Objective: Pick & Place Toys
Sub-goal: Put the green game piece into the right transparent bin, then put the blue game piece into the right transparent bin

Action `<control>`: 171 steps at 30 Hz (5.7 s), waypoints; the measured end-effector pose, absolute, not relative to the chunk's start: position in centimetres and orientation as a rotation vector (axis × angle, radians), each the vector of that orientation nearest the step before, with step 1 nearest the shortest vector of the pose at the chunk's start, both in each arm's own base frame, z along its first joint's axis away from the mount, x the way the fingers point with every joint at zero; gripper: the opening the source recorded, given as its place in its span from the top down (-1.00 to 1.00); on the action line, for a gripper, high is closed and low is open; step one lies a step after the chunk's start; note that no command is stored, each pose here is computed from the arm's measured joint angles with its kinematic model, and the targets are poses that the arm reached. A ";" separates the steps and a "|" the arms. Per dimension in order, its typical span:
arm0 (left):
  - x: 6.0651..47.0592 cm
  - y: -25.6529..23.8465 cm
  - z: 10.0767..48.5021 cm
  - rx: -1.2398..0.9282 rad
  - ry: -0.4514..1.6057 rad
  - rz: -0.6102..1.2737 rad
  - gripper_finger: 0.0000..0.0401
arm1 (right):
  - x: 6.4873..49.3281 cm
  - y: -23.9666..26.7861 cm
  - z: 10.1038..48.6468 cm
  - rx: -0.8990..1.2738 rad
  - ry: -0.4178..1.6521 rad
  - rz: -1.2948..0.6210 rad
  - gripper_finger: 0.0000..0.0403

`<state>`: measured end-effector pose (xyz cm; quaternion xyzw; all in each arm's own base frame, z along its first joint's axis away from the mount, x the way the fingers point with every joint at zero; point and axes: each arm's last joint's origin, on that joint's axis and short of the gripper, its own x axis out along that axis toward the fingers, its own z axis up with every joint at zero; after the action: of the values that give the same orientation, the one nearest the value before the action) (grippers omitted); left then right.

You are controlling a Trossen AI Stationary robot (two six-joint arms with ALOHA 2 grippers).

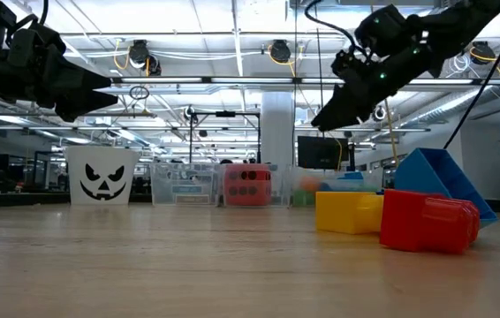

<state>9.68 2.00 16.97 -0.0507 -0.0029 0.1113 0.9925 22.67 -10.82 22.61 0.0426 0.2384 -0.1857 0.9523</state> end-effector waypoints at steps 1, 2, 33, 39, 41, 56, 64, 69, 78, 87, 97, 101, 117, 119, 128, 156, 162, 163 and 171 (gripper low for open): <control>9.7 2.0 17.0 -0.102 -0.006 0.223 -0.43 | 22.9 -9.9 22.3 0.113 0.514 -0.348 -0.45; 9.7 2.0 17.0 -0.102 -0.006 0.223 -0.43 | 23.0 -9.1 22.0 0.131 0.551 -0.319 -0.45; 9.7 2.0 17.0 -0.102 -0.006 0.223 -0.43 | 23.6 0.1 11.1 0.132 0.807 -0.211 -0.31; 9.7 2.0 17.0 -0.102 -0.006 0.223 -0.43 | 23.6 0.1 11.2 0.145 0.804 -0.212 0.04; 9.7 2.0 17.0 -0.102 -0.006 0.223 -0.43 | 23.6 0.0 11.3 0.142 0.799 -0.219 0.17; 9.7 2.0 17.0 -0.102 -0.006 0.223 -0.43 | 22.5 -3.6 16.5 0.092 0.557 -0.315 0.42; 9.7 2.0 17.0 -0.102 -0.006 0.223 -0.43 | 20.1 -9.0 19.1 0.038 0.438 -0.616 0.48; 9.7 2.0 17.0 -0.102 -0.006 0.223 -0.43 | 18.6 -12.5 18.1 0.094 0.482 -0.781 0.44; 9.7 2.0 17.0 -0.102 -0.006 0.223 -0.43 | 18.1 -15.5 16.6 0.142 0.467 -0.831 0.30; 9.7 2.0 17.0 -0.102 -0.006 0.223 -0.43 | 18.4 -15.4 16.9 0.132 0.435 -0.823 -0.25; 9.7 2.0 17.0 -0.102 -0.006 0.223 -0.43 | 20.1 -11.7 18.9 0.191 0.319 -0.402 -0.48; 9.7 2.0 17.0 -0.102 -0.006 0.223 -0.43 | 21.1 -8.7 19.7 0.284 0.286 -0.100 -0.44; 9.7 2.0 17.0 -0.102 -0.006 0.223 -0.43 | 21.5 6.0 18.3 0.147 0.514 0.320 -0.40; 9.7 2.0 17.0 -0.102 -0.006 0.223 -0.43 | 21.2 7.5 18.5 0.134 0.528 0.292 -0.39; 9.7 2.0 17.0 -0.102 -0.006 0.223 -0.43 | 21.4 11.7 19.1 0.011 0.657 0.216 -0.23; 9.7 2.0 17.0 -0.102 -0.006 0.223 -0.43 | 22.8 12.0 15.0 -0.217 0.762 0.037 0.91; 9.7 2.0 17.0 -0.102 -0.005 0.223 -0.43 | 22.3 11.7 17.1 -0.199 0.690 0.050 0.95; 9.7 2.0 17.0 -0.102 -0.006 0.223 -0.43 | 22.1 11.5 17.8 -0.193 0.665 0.053 0.96; 9.7 2.0 17.0 -0.102 -0.006 0.223 -0.43 | 20.6 9.0 23.1 -0.199 0.419 -0.149 0.98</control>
<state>9.68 2.00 16.96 -0.0507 -0.0028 0.1113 0.9925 20.57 8.97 23.06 -0.0984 0.2076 -0.0740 0.9704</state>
